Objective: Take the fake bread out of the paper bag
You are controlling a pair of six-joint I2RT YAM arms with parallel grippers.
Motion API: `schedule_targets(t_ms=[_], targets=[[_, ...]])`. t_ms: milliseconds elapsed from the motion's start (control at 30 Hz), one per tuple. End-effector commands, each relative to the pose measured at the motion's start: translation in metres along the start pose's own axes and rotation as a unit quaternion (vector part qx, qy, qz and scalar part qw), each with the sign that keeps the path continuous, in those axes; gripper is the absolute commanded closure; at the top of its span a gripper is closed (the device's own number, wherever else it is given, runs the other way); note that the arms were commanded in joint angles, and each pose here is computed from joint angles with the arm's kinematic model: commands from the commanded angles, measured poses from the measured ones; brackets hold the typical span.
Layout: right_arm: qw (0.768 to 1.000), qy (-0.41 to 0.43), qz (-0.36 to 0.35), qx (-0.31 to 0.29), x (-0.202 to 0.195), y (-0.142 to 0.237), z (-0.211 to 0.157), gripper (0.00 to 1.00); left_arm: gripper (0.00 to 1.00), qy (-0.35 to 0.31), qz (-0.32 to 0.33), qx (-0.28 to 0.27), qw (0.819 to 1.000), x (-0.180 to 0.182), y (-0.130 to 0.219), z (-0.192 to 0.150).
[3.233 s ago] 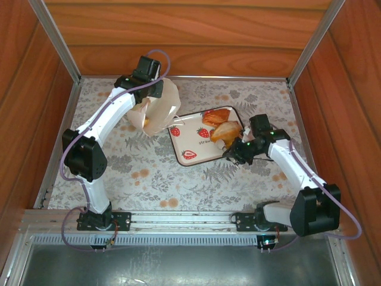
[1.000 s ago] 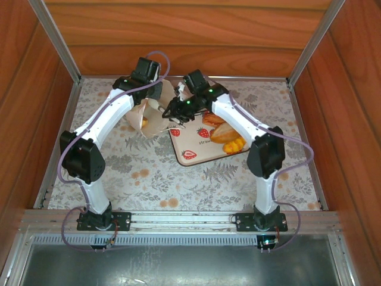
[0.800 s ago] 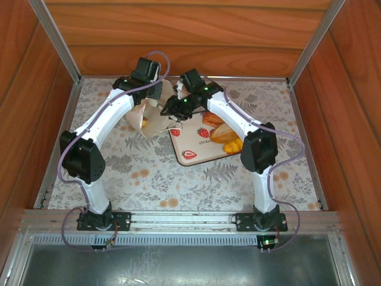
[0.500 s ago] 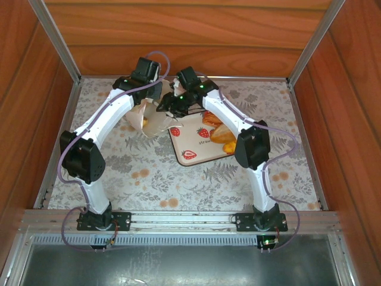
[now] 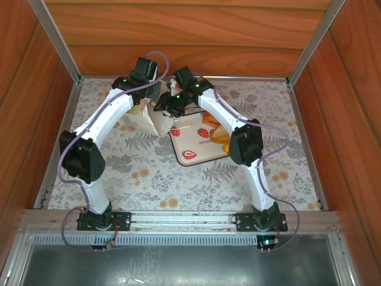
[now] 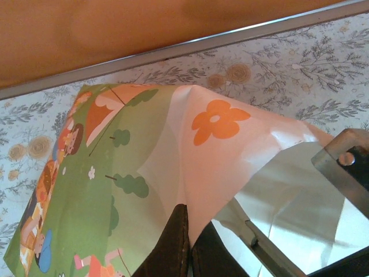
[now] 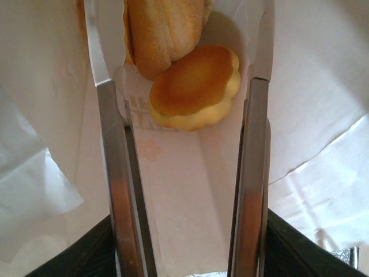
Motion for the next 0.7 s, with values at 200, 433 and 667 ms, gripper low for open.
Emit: schedule_targets(t_ms=[200, 433, 667], targets=[[1.0, 0.002, 0.011, 0.023, 0.001, 0.012, -0.027, 0.47, 1.0, -0.034, 0.005, -0.016, 0.999, 0.005, 0.015, 0.006], [1.0, -0.003, 0.008, 0.002, -0.002, 0.015, -0.028, 0.47, 1.0, -0.097, -0.008, -0.021, 0.995, 0.003, 0.023, 0.004], [1.0, -0.01, 0.025, 0.002, 0.001, 0.004, -0.016, 0.47, 1.0, -0.101, -0.015, -0.017, 0.995, 0.003, 0.024, -0.001]])
Point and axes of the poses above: each hand's point on the last joint's axis, 136 mm out from that joint toward the fingers, its own y axis back along the fingers, its own x axis along the line the jaws close on, z = x × y, the point moved 10 cm from there along y, back along the fingers, and after that the axes turned 8 degrees about -y, right-handed, at the moved point
